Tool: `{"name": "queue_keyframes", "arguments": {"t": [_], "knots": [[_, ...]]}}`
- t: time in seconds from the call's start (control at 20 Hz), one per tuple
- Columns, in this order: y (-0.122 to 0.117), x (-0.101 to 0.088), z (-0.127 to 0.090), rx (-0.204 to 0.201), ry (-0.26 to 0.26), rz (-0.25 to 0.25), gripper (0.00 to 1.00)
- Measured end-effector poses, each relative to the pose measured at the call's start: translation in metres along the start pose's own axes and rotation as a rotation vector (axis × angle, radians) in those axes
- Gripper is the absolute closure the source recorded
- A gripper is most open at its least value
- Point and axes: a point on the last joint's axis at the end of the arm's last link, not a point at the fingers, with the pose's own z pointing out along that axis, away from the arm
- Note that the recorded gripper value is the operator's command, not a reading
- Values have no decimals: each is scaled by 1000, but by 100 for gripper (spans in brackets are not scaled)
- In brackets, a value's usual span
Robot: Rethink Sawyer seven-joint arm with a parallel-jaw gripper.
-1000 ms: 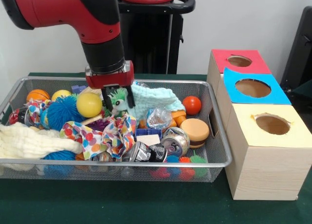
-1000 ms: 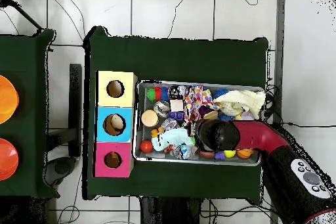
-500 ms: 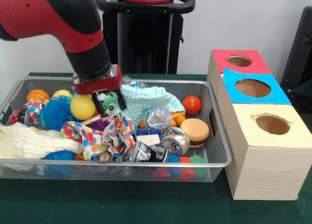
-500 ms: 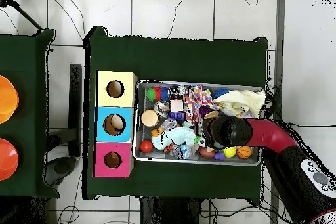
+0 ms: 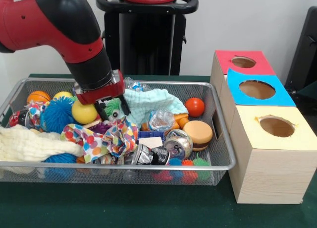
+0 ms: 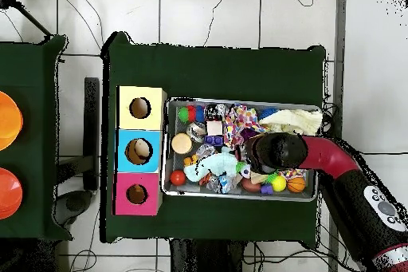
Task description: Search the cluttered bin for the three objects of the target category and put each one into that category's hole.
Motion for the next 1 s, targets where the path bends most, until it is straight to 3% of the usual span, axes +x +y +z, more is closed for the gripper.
{"name": "queue_keyframes", "arguments": {"t": [0.35, 0.6, 1.0], "knots": [[-3, -3, -4, -9, 40, -1, 0], [-11, -13, -5, -23, 97, 4, 0], [-19, -34, -25, -58, 248, -77, 0]]}}
